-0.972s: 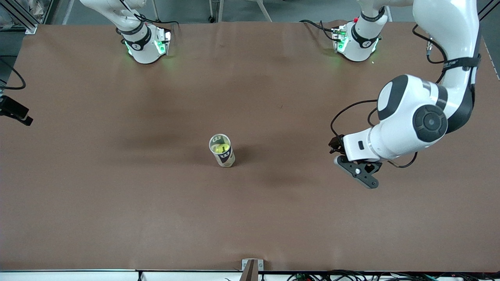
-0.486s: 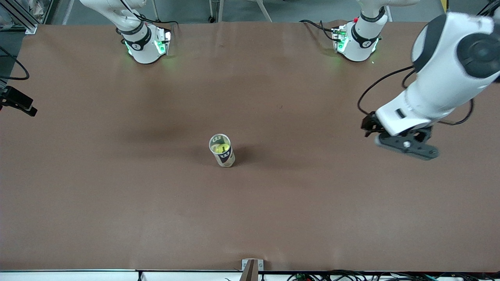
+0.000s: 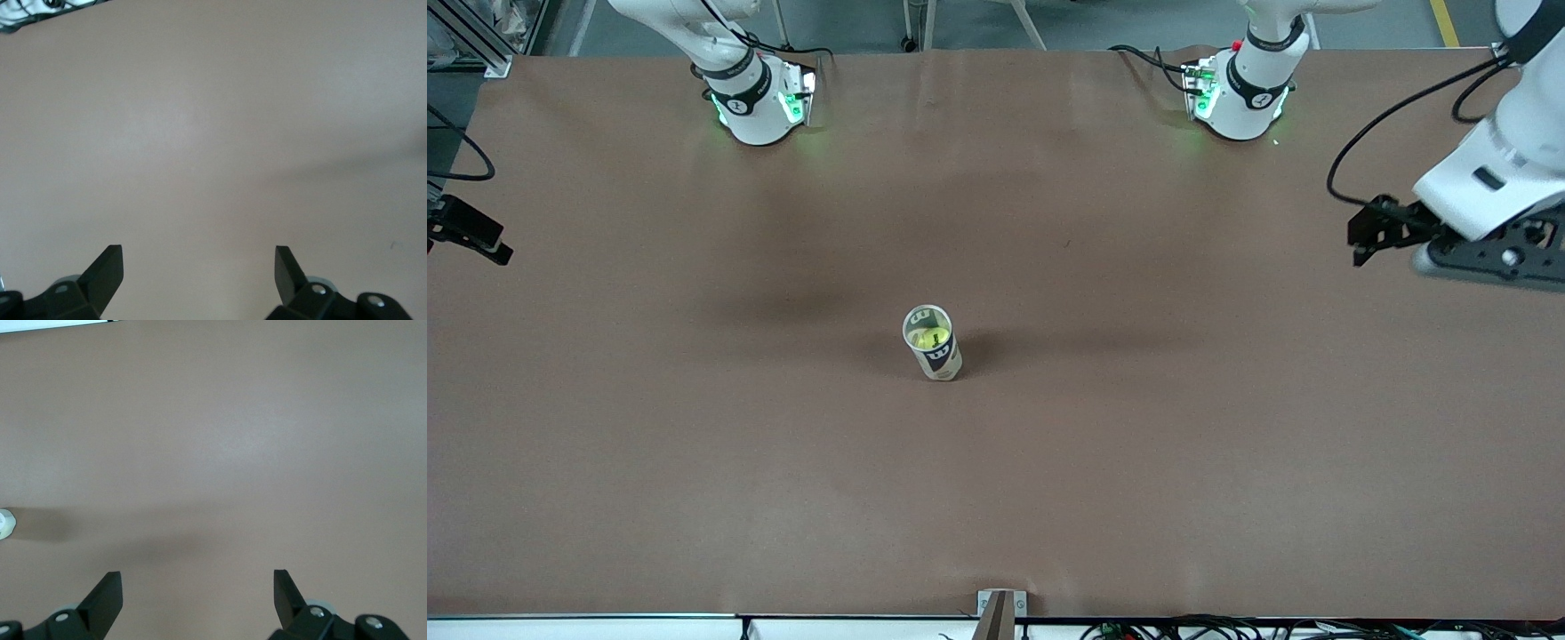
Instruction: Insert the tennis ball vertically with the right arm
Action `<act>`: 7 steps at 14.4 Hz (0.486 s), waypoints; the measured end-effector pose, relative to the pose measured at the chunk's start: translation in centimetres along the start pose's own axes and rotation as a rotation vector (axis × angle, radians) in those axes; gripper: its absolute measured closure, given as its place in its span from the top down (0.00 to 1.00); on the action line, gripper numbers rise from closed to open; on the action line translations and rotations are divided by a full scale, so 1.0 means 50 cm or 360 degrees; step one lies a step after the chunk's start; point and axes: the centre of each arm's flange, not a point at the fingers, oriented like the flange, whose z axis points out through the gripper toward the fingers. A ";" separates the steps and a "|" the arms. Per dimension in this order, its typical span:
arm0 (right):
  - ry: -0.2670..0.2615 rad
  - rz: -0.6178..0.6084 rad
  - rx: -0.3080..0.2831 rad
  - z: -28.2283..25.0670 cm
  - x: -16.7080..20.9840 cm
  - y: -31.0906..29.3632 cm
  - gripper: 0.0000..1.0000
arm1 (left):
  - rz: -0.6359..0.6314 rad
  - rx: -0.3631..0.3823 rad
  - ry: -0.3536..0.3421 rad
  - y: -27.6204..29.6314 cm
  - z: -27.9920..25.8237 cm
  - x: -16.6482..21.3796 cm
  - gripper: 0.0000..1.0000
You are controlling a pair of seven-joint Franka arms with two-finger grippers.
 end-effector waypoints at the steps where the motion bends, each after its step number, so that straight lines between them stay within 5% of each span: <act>1: 0.0000 0.0000 0.0000 0.000 0.000 0.000 1.00 | -0.0032 -0.0025 -0.0001 0.000 -0.005 -0.011 1.00; 7: 0.0002 0.0000 0.0000 0.000 0.001 0.000 1.00 | -0.0239 -0.0087 -0.0050 -0.001 0.016 -0.024 1.00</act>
